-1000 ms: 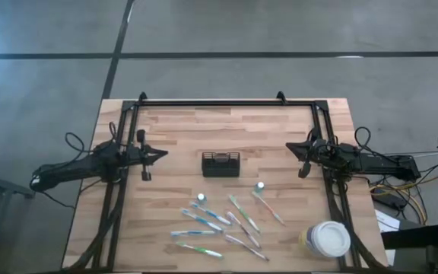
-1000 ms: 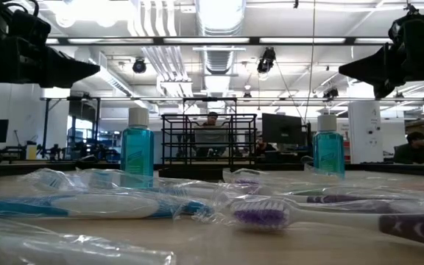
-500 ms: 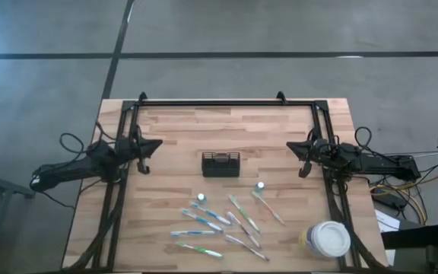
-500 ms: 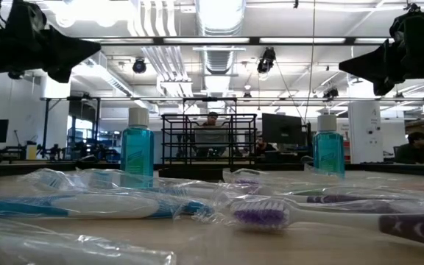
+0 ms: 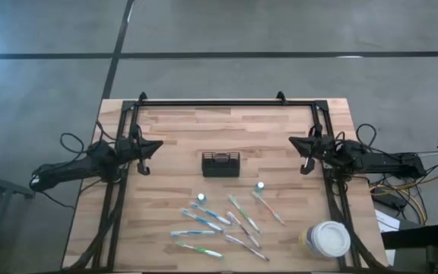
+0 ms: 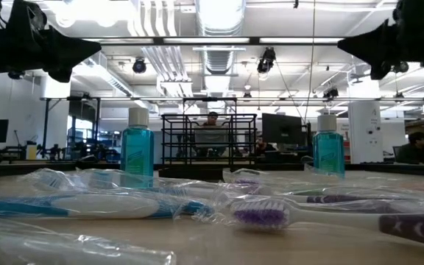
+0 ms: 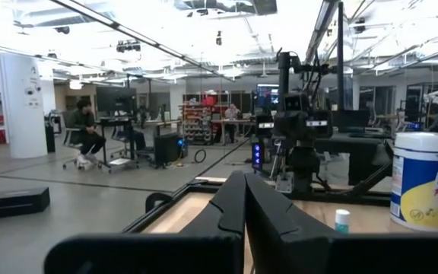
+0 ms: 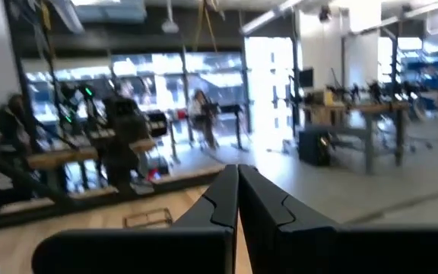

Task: Pick & Place toothbrushing station
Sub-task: Put the right blue mouthwash into the black mesh organizer

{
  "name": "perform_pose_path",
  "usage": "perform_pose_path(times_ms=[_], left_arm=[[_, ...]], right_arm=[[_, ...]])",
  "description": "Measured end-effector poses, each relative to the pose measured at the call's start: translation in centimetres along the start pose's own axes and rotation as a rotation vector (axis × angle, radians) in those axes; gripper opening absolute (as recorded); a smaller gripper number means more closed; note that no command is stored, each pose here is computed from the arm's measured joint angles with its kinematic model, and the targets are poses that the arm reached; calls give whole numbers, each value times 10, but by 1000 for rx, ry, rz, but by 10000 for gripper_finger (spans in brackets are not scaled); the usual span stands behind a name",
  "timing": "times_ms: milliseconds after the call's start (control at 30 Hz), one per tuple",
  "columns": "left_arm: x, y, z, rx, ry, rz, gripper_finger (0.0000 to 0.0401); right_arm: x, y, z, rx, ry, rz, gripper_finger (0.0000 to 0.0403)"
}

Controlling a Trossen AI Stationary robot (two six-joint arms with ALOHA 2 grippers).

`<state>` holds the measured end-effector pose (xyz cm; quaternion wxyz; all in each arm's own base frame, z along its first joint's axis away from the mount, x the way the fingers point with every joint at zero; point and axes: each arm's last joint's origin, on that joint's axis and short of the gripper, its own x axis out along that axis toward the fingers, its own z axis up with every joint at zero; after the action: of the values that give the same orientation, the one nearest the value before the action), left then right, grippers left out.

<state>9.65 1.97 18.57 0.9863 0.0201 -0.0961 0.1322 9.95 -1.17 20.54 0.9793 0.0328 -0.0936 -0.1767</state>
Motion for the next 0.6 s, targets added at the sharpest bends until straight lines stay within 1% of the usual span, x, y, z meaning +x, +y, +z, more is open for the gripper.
perform_pose_path(times_ms=[100, 200, 300, 400, 500, 600], left_arm=[[0, 0, -2, 2, 18, -3, 7], [1, 0, -5, 4, 49, -5, 12], [1, 0, -8, 7, 83, -6, 11], [1, -1, -10, 10, 110, -7, 8], [1, -1, -11, 11, 120, -9, 7], [1, -1, -11, 9, 119, -10, 8]], right_arm=[[13, 5, 21, 2, 116, -8, 19], [30, 12, 46, 25, 304, -32, 44], [48, 20, 68, 58, 585, -103, 78], [68, 27, 83, 76, 882, -223, 113], [90, 37, 90, 65, 1152, -330, 142], [116, 49, 90, 37, 1352, -357, 164]])
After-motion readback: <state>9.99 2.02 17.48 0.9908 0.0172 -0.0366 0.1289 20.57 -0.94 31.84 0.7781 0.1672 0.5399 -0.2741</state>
